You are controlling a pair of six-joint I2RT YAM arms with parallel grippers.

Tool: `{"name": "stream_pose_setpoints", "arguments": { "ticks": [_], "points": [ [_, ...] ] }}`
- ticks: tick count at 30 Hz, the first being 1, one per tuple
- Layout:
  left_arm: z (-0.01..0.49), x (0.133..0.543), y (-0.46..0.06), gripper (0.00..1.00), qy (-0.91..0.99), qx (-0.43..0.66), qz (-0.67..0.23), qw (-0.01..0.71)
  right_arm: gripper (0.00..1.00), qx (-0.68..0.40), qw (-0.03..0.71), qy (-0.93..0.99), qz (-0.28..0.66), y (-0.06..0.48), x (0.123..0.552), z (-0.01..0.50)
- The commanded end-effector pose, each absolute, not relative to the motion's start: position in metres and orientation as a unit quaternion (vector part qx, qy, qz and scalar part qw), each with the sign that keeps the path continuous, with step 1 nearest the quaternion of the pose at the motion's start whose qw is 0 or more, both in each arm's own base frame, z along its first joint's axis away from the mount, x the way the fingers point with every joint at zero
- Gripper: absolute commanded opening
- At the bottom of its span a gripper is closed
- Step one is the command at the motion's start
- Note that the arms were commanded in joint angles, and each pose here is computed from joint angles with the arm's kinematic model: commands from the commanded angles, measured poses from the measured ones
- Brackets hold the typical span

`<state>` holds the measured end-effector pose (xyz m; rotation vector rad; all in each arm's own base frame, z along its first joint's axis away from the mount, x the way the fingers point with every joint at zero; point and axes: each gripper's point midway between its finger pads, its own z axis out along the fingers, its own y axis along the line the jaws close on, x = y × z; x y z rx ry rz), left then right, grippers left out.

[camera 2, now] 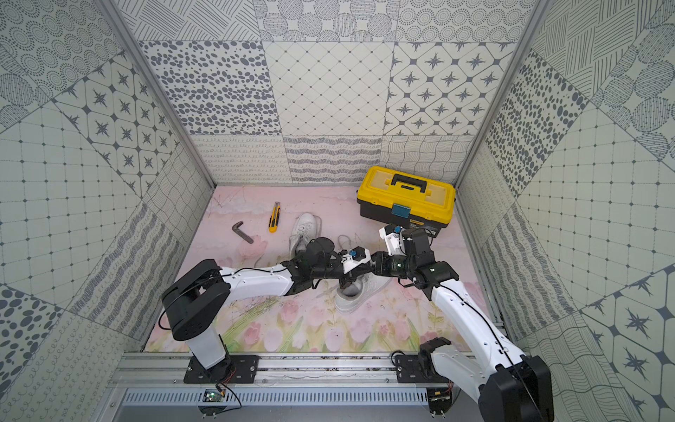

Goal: Tie the shoes
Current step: Wrap the shoelace around the shoelace.

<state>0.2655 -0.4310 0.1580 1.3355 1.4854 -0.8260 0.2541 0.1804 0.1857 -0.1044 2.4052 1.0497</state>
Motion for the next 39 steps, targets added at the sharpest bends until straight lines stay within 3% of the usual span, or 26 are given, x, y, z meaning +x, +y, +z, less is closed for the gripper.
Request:
{"name": "stream_pose_setpoints", "arguments": {
  "ticks": [1, 2, 4, 5, 7, 9, 13, 24, 39],
  "points": [
    [0.165, 0.266, -0.431, 0.0, 0.606, 0.543, -0.343, 0.47, 0.06, -0.026, 0.267, 0.895, 0.355, 0.172, 0.261, 0.177],
    [0.164, 0.266, -0.43, 0.0, 0.608, 0.542, -0.342, 0.47, 0.0, -0.024, 0.269, 0.897, 0.349, 0.17, 0.261, 0.175],
    [0.166, 0.266, -0.428, 0.02, 0.609, 0.541, -0.34, 0.47, 0.0, -0.014, 0.273, 0.904, 0.328, 0.163, 0.263, 0.171],
    [0.168, 0.266, -0.426, 0.08, 0.609, 0.541, -0.339, 0.47, 0.0, -0.011, 0.274, 0.907, 0.319, 0.16, 0.264, 0.169],
    [0.17, 0.264, -0.421, 0.34, 0.616, 0.542, -0.335, 0.463, 0.0, 0.001, 0.271, 0.917, 0.292, 0.151, 0.264, 0.161],
    [0.173, 0.262, -0.412, 0.5, 0.629, 0.54, -0.327, 0.453, 0.0, 0.004, 0.264, 0.924, 0.277, 0.146, 0.262, 0.153],
    [0.18, 0.256, -0.38, 0.63, 0.668, 0.515, -0.315, 0.435, 0.0, 0.002, 0.251, 0.928, 0.277, 0.147, 0.259, 0.144],
    [0.139, 0.205, -0.305, 0.68, 0.79, 0.379, -0.345, 0.337, 0.0, -0.013, 0.262, 0.921, 0.288, 0.153, 0.264, 0.153],
    [0.123, 0.166, -0.345, 0.66, 0.762, 0.409, -0.418, 0.277, 0.0, -0.01, 0.263, 0.921, 0.287, 0.153, 0.266, 0.155]
  ]
}}
